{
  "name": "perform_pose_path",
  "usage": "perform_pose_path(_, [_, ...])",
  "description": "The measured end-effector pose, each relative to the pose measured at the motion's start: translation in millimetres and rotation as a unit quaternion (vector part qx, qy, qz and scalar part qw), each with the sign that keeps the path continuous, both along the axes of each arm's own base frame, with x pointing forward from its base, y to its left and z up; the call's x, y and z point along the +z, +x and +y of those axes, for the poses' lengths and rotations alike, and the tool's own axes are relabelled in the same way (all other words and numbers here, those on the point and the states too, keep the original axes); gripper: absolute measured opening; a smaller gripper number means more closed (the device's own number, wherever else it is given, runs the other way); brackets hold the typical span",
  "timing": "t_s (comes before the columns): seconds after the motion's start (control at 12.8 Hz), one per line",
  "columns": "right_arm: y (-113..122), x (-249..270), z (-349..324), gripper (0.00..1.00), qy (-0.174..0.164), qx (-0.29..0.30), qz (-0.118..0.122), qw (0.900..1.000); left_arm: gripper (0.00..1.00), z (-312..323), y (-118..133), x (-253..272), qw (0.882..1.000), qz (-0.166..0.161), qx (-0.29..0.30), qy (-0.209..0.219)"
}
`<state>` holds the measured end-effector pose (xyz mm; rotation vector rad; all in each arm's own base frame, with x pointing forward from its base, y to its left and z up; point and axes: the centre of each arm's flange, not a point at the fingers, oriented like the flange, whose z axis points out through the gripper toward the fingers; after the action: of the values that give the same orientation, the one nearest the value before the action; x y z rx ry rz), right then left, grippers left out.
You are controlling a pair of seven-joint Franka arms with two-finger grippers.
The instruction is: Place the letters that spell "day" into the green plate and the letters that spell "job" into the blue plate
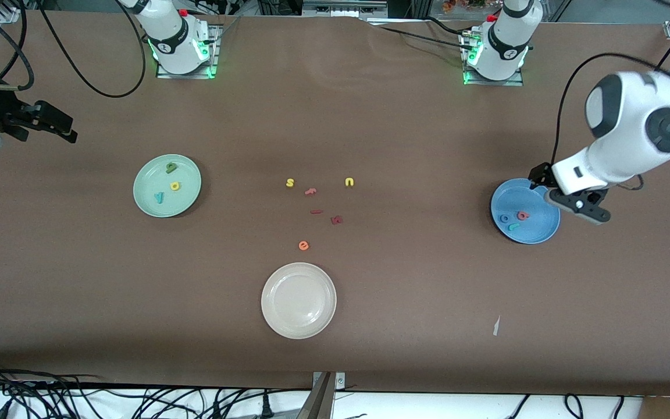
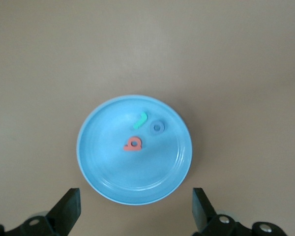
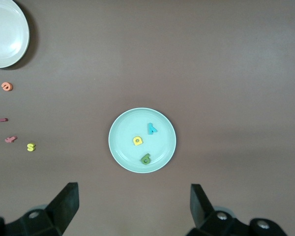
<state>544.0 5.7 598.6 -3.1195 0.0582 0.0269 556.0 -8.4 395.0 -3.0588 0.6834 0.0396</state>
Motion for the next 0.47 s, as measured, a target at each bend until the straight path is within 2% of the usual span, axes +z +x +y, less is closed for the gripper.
perform_pose_path(0.08, [0.0, 0.0, 0.0, 1.0, 0.0, 0.0, 0.0, 1.0, 1.0, -7.9, -1.4, 25.8, 1.0, -0.017, 0.004, -0.003])
perform_pose_path(0.23, [0.0, 0.0, 0.0, 1.0, 0.0, 0.0, 0.0, 1.0, 1.0, -23.3, 1.3, 78.6, 1.0, -0.027, 0.014, -0.006])
perform_pose_path(0.47, [0.0, 0.0, 0.0, 1.0, 0.0, 0.0, 0.0, 1.0, 1.0, -37.2, 3.6, 146.3, 1.0, -0.016, 0.018, -0.005])
